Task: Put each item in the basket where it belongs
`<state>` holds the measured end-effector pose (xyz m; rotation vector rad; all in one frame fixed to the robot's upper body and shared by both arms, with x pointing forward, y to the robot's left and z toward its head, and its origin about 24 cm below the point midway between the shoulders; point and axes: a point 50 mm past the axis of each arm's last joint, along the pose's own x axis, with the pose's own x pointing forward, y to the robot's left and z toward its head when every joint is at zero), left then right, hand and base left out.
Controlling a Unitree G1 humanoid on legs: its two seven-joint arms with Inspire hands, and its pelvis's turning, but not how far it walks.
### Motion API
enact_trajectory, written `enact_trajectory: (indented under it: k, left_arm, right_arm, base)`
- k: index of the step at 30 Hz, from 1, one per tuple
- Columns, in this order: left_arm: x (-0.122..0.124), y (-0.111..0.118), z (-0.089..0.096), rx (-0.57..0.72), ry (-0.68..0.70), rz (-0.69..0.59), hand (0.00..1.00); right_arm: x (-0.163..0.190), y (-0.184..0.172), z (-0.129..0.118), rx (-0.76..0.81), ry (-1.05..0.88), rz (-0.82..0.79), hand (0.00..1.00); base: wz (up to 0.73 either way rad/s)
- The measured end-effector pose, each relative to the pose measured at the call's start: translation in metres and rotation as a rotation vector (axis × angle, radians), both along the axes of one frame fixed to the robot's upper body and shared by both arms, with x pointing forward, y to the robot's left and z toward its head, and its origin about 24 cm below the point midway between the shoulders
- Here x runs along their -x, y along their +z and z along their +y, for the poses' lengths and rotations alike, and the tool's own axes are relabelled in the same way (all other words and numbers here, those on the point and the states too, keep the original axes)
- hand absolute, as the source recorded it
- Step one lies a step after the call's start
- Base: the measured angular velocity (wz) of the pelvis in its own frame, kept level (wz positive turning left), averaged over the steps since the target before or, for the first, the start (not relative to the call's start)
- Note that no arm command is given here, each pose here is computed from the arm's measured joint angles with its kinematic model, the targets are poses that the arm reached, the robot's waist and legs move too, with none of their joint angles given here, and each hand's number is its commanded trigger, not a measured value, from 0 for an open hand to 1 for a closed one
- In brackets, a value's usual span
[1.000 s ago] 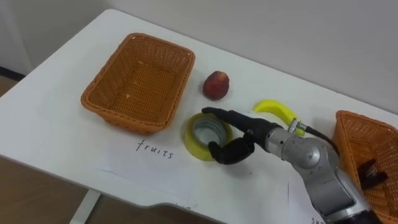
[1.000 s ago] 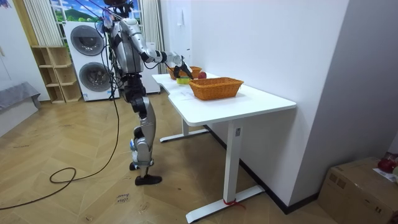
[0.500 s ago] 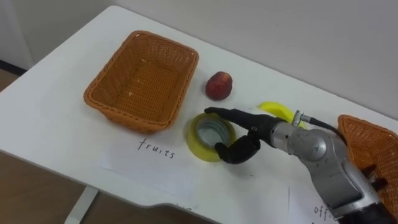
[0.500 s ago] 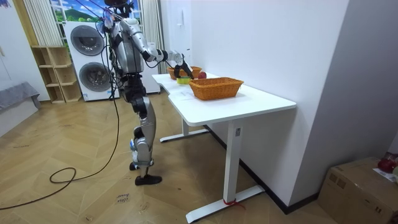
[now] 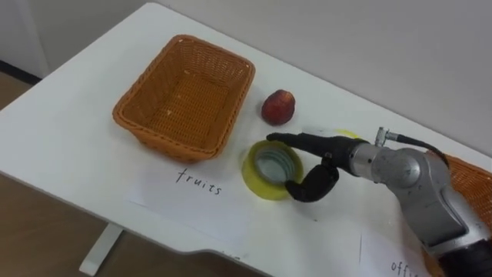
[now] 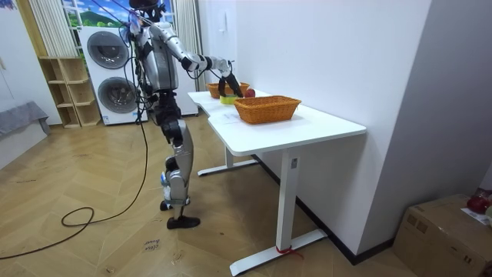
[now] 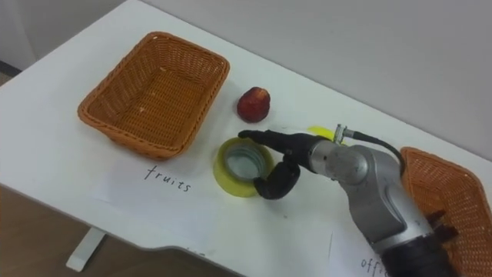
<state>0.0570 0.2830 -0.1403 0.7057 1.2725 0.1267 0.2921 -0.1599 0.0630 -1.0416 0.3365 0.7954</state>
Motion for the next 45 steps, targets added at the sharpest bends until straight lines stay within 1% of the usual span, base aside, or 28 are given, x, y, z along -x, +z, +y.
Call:
enact_trajectory:
  k: [6,7,8,17,24,25,26,27,45]
  left_arm:
    - [0.0001,0.0002,0.0006,-0.001,0.000,0.000,0.00]
    - [-0.0001,0.0003,0.0006,-0.001,0.000,0.000,0.00]
    - [0.0004,0.0003,0.0008,-0.002,0.000,0.001,0.00]
    - [0.0090,-0.0023,0.0020,0.011,0.017,0.022,0.00]
    - [0.0090,-0.0025,0.0015,0.014,0.018,0.020,0.00]
    - [0.0089,-0.0025,0.0015,0.014,0.018,0.019,0.00]
    - [0.0087,-0.0024,0.0016,0.014,0.017,0.017,0.00]
    - [0.0082,-0.0024,0.0013,0.015,0.015,0.013,0.00]
    - [0.0092,-0.0018,0.0029,0.012,0.014,0.011,0.00]
  right_arm:
    - [-0.0012,0.0020,-0.0025,0.048,-0.010,-0.017,0.00]
    - [-0.0013,0.0021,-0.0027,0.053,-0.011,-0.020,0.09]
    - [-0.0015,0.0026,-0.0032,0.069,-0.012,-0.027,1.00]
    - [-0.0061,0.0089,-0.0048,0.075,-0.038,-0.085,1.00]
    - [-0.0048,0.0058,-0.0036,0.095,-0.022,-0.060,1.00]
    - [-0.0048,0.0057,-0.0036,0.097,-0.021,-0.059,0.76]
    - [-0.0046,0.0055,-0.0036,0.098,-0.019,-0.054,0.26]
    - [-0.0045,0.0055,-0.0036,0.098,-0.018,-0.052,0.00]
    - [-0.0048,0.0065,-0.0043,0.105,-0.020,-0.058,0.00]
  base:
    - [0.00]
    - [0.00]
    - [0.00]
    - [0.00]
    - [0.00]
    - [-0.06]
    - [-0.06]
    - [-0.05]
    - [0.00]
